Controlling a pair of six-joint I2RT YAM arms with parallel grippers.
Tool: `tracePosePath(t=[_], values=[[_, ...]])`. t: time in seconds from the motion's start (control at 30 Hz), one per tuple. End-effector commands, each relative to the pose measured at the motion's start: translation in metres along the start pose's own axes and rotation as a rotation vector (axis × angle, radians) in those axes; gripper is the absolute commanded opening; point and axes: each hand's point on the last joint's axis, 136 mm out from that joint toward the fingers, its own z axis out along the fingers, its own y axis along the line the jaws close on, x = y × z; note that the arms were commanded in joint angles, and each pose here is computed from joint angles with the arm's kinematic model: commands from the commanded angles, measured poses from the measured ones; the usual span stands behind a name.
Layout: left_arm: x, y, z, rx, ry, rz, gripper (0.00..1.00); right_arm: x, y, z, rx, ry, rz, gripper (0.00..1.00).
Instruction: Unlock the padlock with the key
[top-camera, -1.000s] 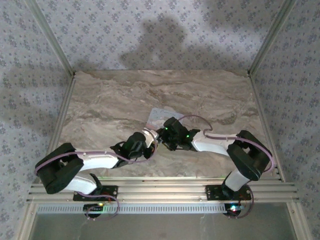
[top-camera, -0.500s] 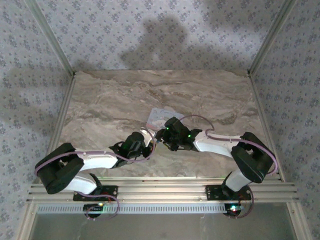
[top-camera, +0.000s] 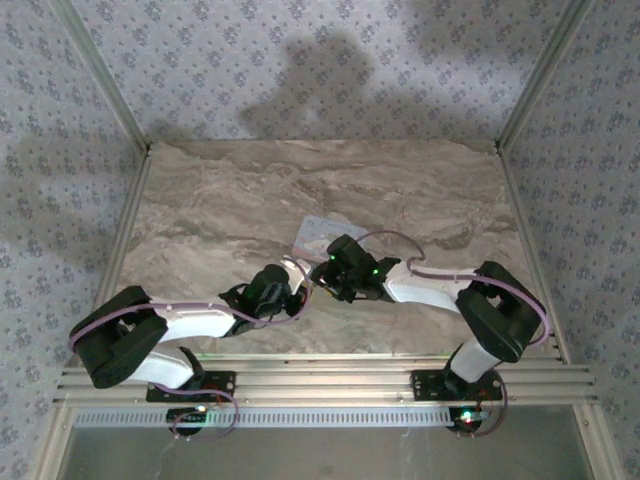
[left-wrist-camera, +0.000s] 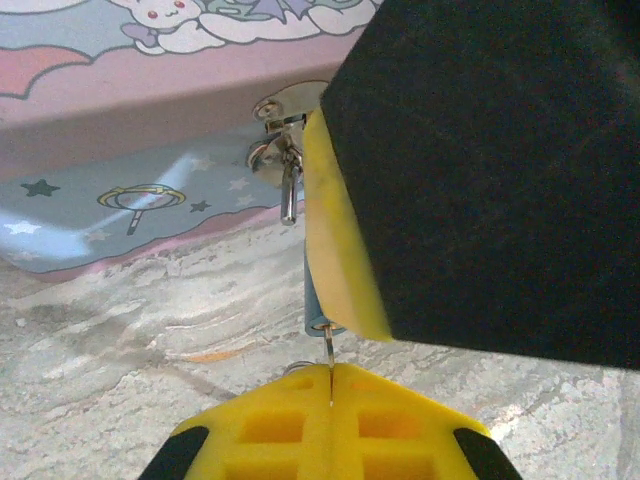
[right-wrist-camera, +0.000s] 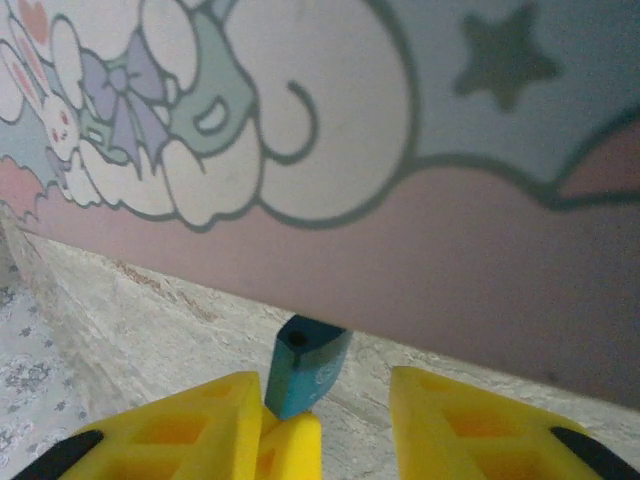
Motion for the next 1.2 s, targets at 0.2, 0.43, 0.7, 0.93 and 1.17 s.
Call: tracePosePath(t=[0.2, 0.43, 0.7, 0.93, 1.17], values=[[-0.009, -0.009, -0.002, -0.002, -0.022, 0.057, 0.00, 0.005, 0.002, 0.005, 0.015, 0.021, -0.008, 0.36], [-0.010, -0.011, -0.003, -0.007, -0.023, 0.078, 0.00, 0.002, 0.002, 0.006, 0.023, 0.017, -0.009, 0.47], [-0.010, -0.013, -0.003, -0.009, -0.021, 0.087, 0.00, 0.000, -0.001, 0.008, 0.043, 0.021, -0.019, 0.30], [-0.010, -0.013, -0.003, -0.010, -0.021, 0.089, 0.00, 0.000, -0.004, 0.008, 0.049, 0.018, -0.025, 0.08], [-0.010, -0.014, -0.003, -0.005, -0.021, 0.082, 0.00, -0.002, -0.007, 0.005, 0.051, 0.004, -0.028, 0.00]])
